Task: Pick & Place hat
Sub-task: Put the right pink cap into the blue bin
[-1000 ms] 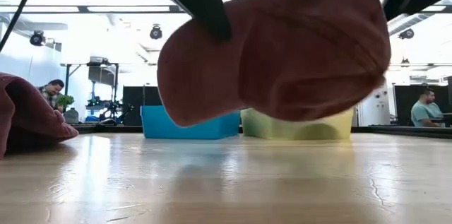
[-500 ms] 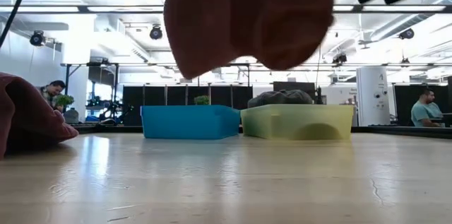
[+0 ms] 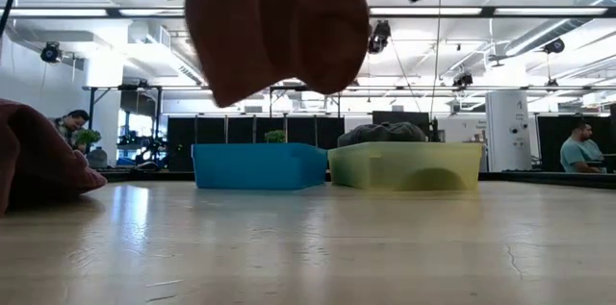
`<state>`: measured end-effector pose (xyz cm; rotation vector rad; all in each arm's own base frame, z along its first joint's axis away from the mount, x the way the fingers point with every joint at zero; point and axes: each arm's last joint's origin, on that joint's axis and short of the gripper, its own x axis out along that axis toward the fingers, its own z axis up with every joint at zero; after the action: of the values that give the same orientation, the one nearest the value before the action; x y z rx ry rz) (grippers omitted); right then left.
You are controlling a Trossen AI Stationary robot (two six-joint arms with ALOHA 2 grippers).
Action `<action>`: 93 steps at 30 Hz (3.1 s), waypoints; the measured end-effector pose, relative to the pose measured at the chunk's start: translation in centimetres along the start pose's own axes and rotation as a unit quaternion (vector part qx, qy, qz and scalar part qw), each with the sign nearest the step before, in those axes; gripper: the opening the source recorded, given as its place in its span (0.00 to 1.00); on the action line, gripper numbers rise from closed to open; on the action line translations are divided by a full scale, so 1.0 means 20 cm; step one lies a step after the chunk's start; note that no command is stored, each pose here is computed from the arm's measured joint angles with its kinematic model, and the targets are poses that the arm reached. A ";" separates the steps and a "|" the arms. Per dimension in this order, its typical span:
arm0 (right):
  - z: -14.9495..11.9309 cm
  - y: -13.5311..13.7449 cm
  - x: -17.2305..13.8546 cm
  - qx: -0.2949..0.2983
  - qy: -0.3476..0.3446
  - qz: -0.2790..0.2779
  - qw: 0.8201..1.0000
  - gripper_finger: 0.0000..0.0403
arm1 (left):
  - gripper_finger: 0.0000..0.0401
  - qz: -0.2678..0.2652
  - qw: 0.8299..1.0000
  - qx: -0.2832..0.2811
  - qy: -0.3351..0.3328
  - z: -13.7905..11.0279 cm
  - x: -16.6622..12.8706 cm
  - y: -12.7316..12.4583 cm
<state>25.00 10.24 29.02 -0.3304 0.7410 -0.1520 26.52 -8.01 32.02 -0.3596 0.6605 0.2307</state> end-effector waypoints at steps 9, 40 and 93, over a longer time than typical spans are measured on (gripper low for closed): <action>0.03 -0.08 0.04 0.110 -0.009 0.023 0.994 0.44 | 0.01 -0.196 0.964 -0.141 -0.107 0.00 -0.10 0.33; 0.15 -0.45 0.00 0.195 -0.088 0.125 0.969 0.44 | 0.01 -0.348 0.923 -0.131 -0.103 -0.12 -0.07 0.39; 0.26 -1.03 0.57 0.279 -0.129 0.153 0.939 0.12 | 0.09 0.048 0.985 -0.103 -0.133 -0.22 -0.16 0.59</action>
<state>36.50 -10.72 32.47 0.3055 0.4543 -0.0183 17.81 0.69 27.91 -0.4871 0.3911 0.4335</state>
